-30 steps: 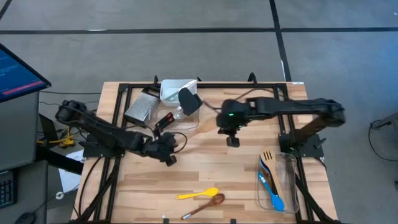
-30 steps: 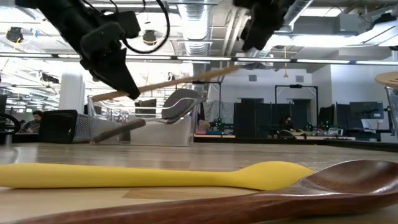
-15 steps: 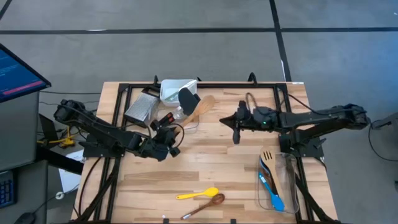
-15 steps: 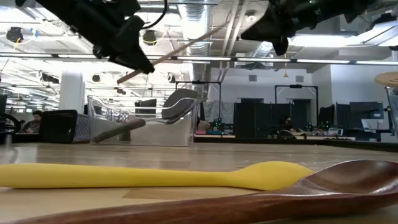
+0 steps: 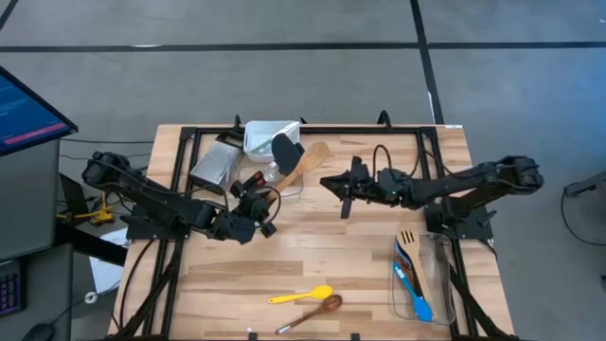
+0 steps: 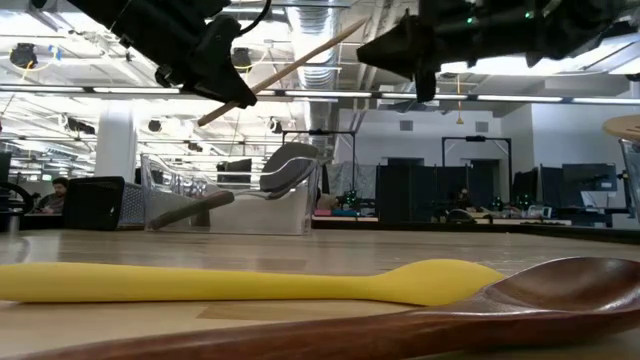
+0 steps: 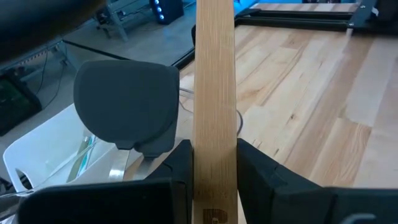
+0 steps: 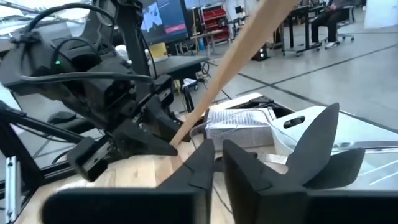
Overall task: Pick & Place Kitchen Items
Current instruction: Put the wooden slotted spatula into the bottom transparent bin
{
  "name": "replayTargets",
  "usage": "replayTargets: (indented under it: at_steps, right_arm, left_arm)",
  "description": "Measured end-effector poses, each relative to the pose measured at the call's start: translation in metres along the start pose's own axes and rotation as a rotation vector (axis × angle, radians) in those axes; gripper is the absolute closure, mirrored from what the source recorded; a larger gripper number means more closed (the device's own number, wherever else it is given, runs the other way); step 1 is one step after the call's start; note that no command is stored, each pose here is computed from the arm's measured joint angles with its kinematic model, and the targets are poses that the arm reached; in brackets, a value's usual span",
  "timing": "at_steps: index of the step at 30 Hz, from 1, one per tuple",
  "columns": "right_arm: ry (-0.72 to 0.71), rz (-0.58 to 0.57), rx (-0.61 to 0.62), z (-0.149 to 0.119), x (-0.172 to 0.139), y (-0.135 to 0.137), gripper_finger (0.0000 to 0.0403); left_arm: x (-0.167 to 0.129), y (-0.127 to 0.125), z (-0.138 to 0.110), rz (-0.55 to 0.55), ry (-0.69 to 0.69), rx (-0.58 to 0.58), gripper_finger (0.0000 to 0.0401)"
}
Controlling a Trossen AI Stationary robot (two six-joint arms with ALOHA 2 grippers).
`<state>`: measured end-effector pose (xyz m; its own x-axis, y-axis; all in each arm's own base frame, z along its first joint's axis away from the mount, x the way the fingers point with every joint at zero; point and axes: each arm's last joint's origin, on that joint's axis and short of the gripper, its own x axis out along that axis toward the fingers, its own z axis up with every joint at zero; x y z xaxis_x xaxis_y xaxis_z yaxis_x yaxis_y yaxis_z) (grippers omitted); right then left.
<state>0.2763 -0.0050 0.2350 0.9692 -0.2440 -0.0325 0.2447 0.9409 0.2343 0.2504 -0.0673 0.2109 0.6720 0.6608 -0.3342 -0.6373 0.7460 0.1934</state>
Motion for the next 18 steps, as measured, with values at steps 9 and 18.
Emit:
replayTargets:
  at_steps: [9,18]
  right_arm:
    - [-0.074,0.016,0.061,0.009,0.021,0.006,0.024]
    - [-0.085,-0.002,0.068,0.017,0.057,0.01,0.0159]
  left_arm:
    - [0.0,0.0,0.0,0.0,0.0,0.001,0.0336]
    - [0.0,0.0,0.001,0.002,-0.005,-0.006,0.0336]
